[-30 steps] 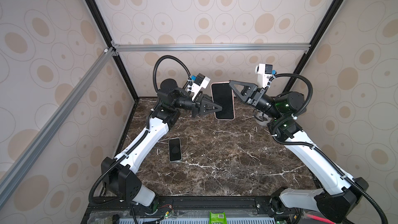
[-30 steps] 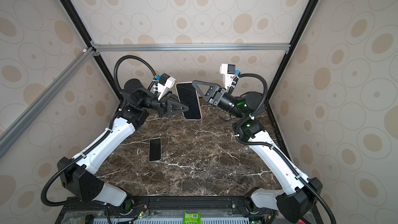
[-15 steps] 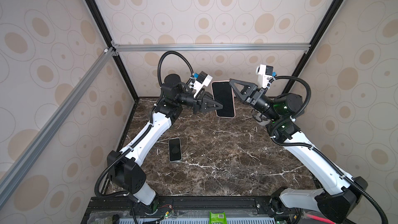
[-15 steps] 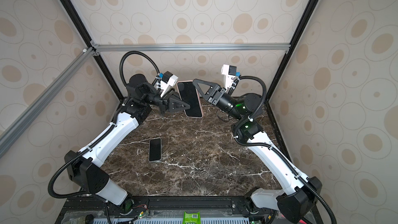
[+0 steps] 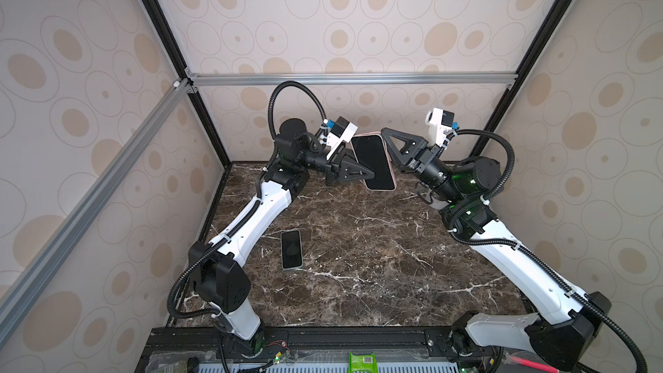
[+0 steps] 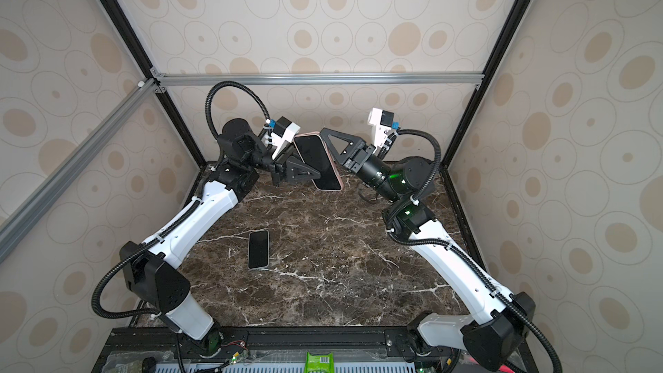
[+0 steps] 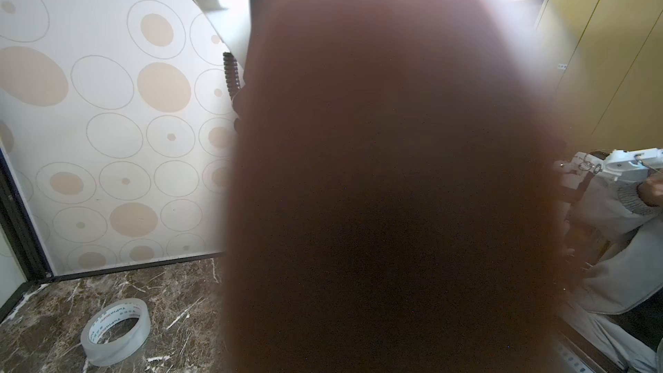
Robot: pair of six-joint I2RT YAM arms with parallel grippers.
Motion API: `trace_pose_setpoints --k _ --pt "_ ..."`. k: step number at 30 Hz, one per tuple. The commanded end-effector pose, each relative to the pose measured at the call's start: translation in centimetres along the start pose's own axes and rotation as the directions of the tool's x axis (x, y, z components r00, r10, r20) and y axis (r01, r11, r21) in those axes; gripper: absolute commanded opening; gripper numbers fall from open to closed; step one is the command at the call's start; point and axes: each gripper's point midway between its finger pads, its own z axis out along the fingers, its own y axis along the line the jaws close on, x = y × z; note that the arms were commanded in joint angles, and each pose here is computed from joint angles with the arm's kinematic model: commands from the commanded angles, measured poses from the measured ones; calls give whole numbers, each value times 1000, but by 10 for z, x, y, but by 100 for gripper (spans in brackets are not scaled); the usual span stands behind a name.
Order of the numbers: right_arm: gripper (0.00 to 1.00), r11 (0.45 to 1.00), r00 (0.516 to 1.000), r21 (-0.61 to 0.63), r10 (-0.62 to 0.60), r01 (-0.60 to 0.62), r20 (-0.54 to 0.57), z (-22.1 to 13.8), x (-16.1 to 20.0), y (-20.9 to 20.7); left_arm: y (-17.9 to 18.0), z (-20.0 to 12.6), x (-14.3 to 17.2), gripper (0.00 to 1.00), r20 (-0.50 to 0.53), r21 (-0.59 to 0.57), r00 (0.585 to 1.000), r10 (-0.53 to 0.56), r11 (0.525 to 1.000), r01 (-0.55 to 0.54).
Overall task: Take the phone out of the phone case
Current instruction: Remove the phone case from the phone.
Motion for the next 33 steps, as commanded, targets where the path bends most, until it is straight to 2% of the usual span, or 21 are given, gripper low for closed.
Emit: trace_pose_setpoints --k 1,7,17,26,33 --pt "0 988 948 26 156 -155 -277 -1 74 -5 50 -8 -16 0 91 -234 996 -21 971 42" --pt "0 982 941 71 188 -175 -281 -3 78 -14 42 -9 -24 0 96 -225 995 4 974 18" --pt "0 950 911 177 300 -258 -282 -9 89 -36 15 -9 -54 0 107 -197 989 103 977 -80" --pt "0 871 866 341 442 -353 -232 -21 104 -78 3 -11 -71 0 105 -222 980 167 965 -140" --pt "0 817 872 442 470 -371 -136 -39 103 -109 -4 -12 -76 0 105 -228 977 186 961 -158"
